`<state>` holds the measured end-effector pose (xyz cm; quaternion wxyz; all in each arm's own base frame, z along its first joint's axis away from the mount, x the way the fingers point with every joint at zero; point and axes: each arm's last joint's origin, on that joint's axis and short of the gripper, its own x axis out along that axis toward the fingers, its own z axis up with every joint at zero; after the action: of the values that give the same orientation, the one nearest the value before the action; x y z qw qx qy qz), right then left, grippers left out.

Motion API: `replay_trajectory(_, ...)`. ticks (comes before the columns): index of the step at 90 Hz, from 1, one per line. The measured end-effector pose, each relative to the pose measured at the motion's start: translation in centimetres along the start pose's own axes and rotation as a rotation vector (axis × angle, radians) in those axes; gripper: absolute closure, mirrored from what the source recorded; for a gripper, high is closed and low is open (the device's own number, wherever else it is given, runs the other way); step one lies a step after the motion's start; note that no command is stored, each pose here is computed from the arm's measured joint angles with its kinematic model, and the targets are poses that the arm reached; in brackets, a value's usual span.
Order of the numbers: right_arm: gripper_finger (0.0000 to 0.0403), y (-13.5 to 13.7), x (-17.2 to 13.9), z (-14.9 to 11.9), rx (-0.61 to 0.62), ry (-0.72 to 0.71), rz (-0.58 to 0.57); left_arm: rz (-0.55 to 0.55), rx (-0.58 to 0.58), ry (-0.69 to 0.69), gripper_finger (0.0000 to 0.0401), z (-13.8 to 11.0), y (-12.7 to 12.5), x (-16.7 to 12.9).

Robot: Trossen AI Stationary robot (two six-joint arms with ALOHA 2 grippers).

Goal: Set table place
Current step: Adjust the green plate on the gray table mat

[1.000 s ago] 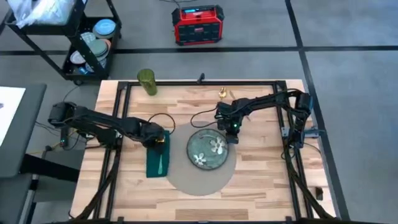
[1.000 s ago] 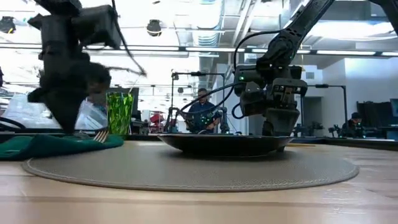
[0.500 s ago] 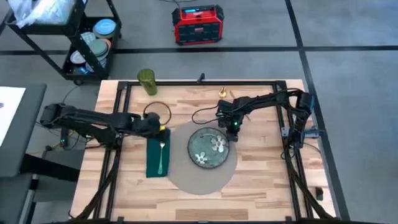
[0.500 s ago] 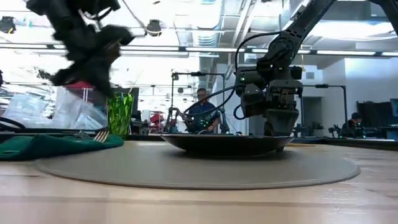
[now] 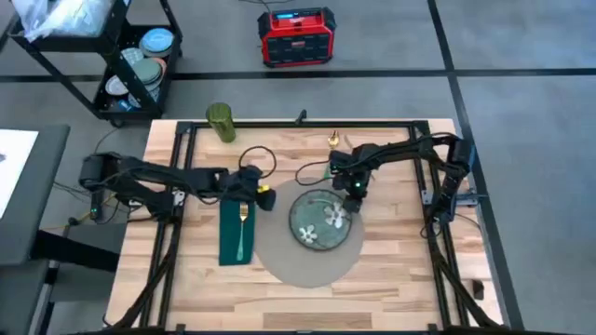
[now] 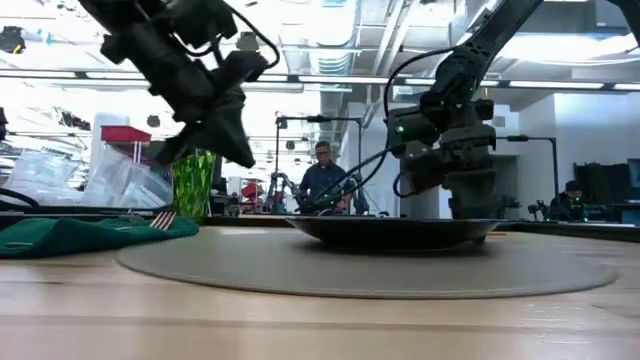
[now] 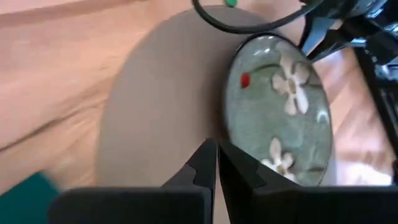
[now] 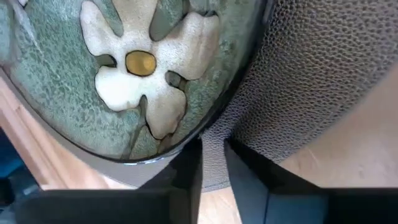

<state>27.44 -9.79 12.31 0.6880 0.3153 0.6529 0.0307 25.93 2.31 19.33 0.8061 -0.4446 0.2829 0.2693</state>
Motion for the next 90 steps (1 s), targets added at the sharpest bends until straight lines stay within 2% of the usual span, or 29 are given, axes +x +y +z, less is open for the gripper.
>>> replay_trajectory(22,0.0321,-1.2,-2.0,-0.5,0.032,-0.033,0.0,0.005,-0.027,0.013,0.0401,-0.4,0.0,0.5)
replay_trajectory(35,0.0321,-2.0,-4.4,-1.0,0.041,-0.12,0.002,-0.002,-0.057,0.005,0.0401,-0.3,-0.1,0.4)
replay_trajectory(48,0.0321,-2.1,-5.7,-1.0,0.056,-0.192,0.055,-0.006,-0.106,-0.003,0.0401,-0.3,-0.2,0.4)
replay_trajectory(69,0.0321,-1.5,-4.2,0.3,-0.025,-0.217,0.081,-0.001,-0.12,-0.022,0.0401,-0.3,-0.3,0.4)
replay_trajectory(90,0.0321,-1.5,-2.1,1.1,-0.045,-0.18,0.119,-0.002,-0.13,-0.023,0.0401,-0.3,-0.3,0.4)
